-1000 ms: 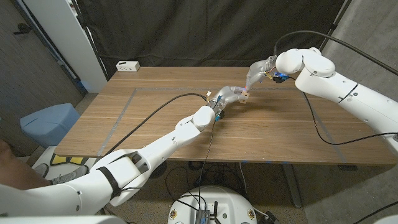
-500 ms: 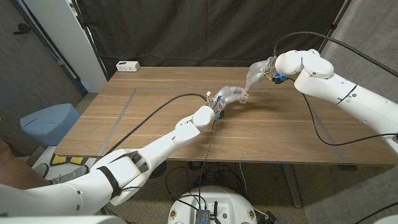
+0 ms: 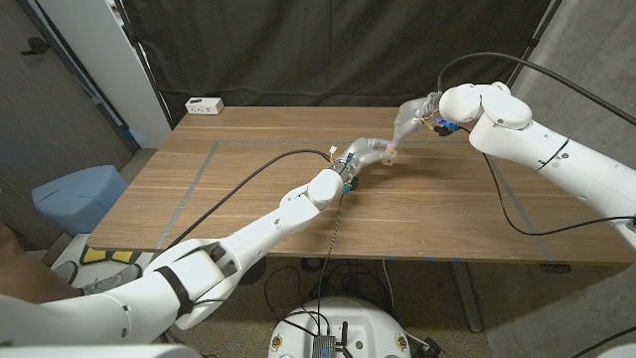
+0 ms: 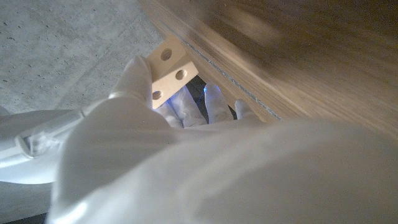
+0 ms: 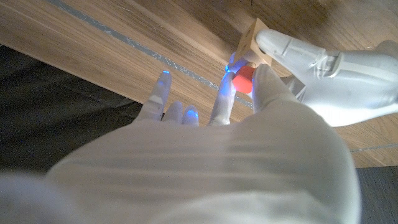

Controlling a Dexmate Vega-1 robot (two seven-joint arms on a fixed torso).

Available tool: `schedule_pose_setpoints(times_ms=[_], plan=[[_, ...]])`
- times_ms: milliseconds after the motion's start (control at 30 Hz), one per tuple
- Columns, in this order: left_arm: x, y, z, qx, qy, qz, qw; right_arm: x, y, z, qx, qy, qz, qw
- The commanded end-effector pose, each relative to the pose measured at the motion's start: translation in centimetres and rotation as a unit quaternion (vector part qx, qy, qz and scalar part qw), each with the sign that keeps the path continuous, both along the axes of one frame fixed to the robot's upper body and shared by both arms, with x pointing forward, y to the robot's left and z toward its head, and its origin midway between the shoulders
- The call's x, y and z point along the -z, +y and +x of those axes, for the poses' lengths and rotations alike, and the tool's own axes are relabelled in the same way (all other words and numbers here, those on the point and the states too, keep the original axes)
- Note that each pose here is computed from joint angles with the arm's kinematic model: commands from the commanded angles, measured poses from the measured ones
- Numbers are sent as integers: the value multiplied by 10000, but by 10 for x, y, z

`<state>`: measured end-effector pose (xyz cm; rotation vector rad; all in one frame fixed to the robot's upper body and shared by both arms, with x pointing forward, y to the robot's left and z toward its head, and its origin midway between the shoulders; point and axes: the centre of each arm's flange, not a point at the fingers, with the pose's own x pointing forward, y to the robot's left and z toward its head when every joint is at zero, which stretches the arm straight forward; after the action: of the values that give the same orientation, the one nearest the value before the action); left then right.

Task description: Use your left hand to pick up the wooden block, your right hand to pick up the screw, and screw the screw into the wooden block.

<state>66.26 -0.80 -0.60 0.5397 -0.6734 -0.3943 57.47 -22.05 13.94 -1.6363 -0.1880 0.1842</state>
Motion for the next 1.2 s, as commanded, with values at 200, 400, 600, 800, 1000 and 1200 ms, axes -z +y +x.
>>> schedule_pose_setpoints(times_ms=[200, 400, 600, 800, 1000, 1200], plan=[[1, -2, -3, -16, -30, 20, 10000, 2, -1, -3, 43, -159, 70, 9998], [1, -2, -4, -23, -29, 22, 10000, 3, 0, -3, 47, -184, 69, 9998], [1, -2, -4, -33, -39, 47, 10000, 4, 1, -1, 76, -212, 65, 9997], [2, -2, -4, -41, -36, 51, 10000, 5, 2, 0, 140, -222, 25, 9997], [2, -2, -3, -35, -34, 54, 10000, 7, 3, 0, 223, -252, -38, 9994], [2, -3, -3, -50, -43, 64, 10000, 8, 3, 1, 232, -266, -47, 9994]])
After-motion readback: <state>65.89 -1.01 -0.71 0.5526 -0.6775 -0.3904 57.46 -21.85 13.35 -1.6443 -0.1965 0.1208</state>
